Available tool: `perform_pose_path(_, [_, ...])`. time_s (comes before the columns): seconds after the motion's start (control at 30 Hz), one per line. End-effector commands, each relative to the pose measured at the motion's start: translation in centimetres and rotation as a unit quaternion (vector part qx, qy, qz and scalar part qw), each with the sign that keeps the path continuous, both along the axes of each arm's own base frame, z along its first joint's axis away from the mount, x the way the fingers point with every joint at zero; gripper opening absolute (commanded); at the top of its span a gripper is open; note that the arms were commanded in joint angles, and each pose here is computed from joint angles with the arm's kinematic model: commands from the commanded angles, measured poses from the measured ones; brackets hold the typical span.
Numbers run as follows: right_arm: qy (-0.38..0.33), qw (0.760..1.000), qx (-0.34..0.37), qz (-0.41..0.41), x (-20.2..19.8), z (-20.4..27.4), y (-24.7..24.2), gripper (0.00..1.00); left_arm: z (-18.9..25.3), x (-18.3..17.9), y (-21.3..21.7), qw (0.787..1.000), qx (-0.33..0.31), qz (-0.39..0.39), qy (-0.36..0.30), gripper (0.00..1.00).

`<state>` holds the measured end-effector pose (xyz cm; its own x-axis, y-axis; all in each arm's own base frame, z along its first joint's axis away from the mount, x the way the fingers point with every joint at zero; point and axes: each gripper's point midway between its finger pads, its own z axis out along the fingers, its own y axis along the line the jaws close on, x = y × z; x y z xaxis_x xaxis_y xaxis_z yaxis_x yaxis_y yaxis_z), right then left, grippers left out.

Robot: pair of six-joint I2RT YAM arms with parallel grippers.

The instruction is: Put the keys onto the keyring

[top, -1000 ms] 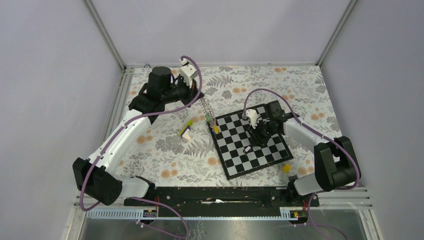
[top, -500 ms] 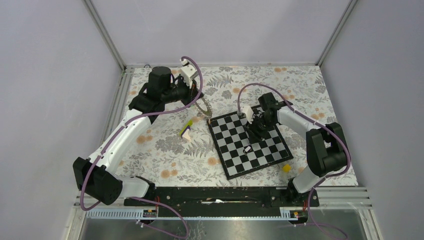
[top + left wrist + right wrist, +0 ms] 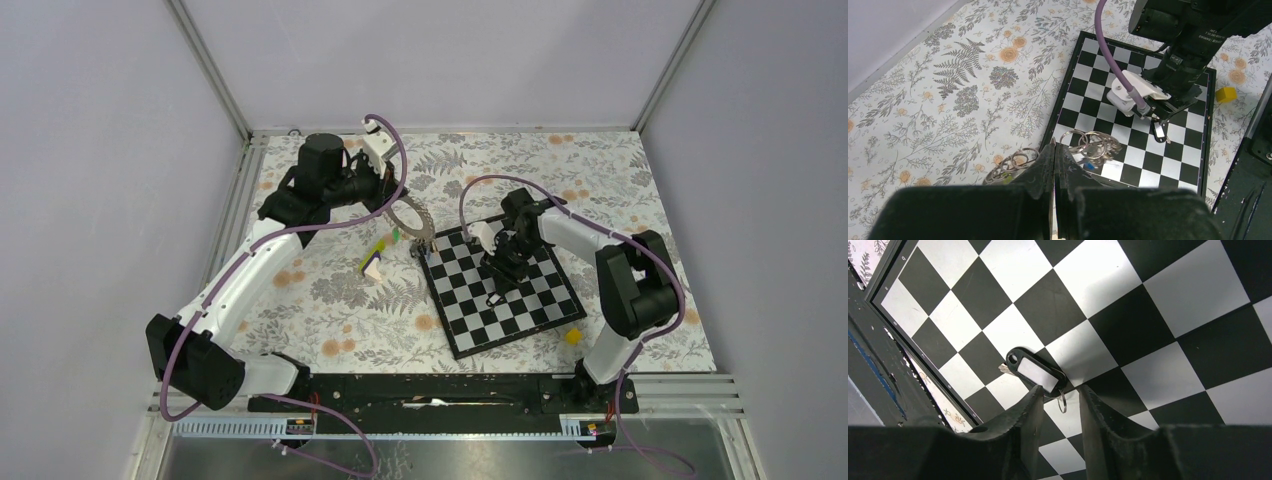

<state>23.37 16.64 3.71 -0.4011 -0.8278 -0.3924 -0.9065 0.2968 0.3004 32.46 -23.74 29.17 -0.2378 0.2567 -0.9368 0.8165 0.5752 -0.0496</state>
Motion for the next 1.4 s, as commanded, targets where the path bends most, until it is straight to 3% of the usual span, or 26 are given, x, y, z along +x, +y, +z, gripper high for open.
perform_pose_path(0.0, [0.007, 1.0, -0.013, 0.022, -0.1, 0.4, 0.1, 0.37, 3.5, 0.1, -0.2, 0.998, -0.019, -0.008, -0.053, 0.0])
perform_pose_path(0.27, [0.008, 0.999, -0.021, 0.024, -0.3, 0.3, 0.0, 0.17, 3.4, 0.1, -0.1, 0.998, -0.016, -0.007, -0.055, 0.0])
perform_pose_path(0.4, [0.006, 1.0, -0.01, 0.017, -0.2, 1.2, 0.4, 0.0, 3.5, 0.2, 0.1, 0.998, -0.015, -0.003, -0.058, 0.0])
perform_pose_path(0.6, [-0.049, 0.998, 0.021, -0.025, 1.6, 4.4, 1.4, 0.0, 3.8, 0.7, 0.6, 0.998, -0.011, 0.019, -0.061, 0.0])
perform_pose_path(0.8, [-0.131, 0.99, -0.011, -0.059, 3.2, 7.5, -0.3, 0.0, 4.4, 1.5, 1.2, 0.996, -0.013, 0.049, -0.068, 0.0])
perform_pose_path(1.1, [-0.332, 0.925, -0.138, -0.12, 6.6, 8.3, -4.6, 0.0, 4.5, 3.1, 1.5, 0.994, -0.022, 0.087, -0.066, 0.0])
perform_pose_path(1.2, [-0.36, 0.915, -0.167, -0.074, 4.7, 6.3, -3.1, 0.08, 4.7, 3.4, 1.7, 0.993, -0.023, 0.098, -0.068, 0.0])
perform_pose_path(1.37, [-0.269, 0.956, -0.118, -0.009, -0.7, 3.2, 0.5, 0.31, 4.6, 3.4, 1.8, 0.992, -0.022, 0.102, -0.069, 0.0])
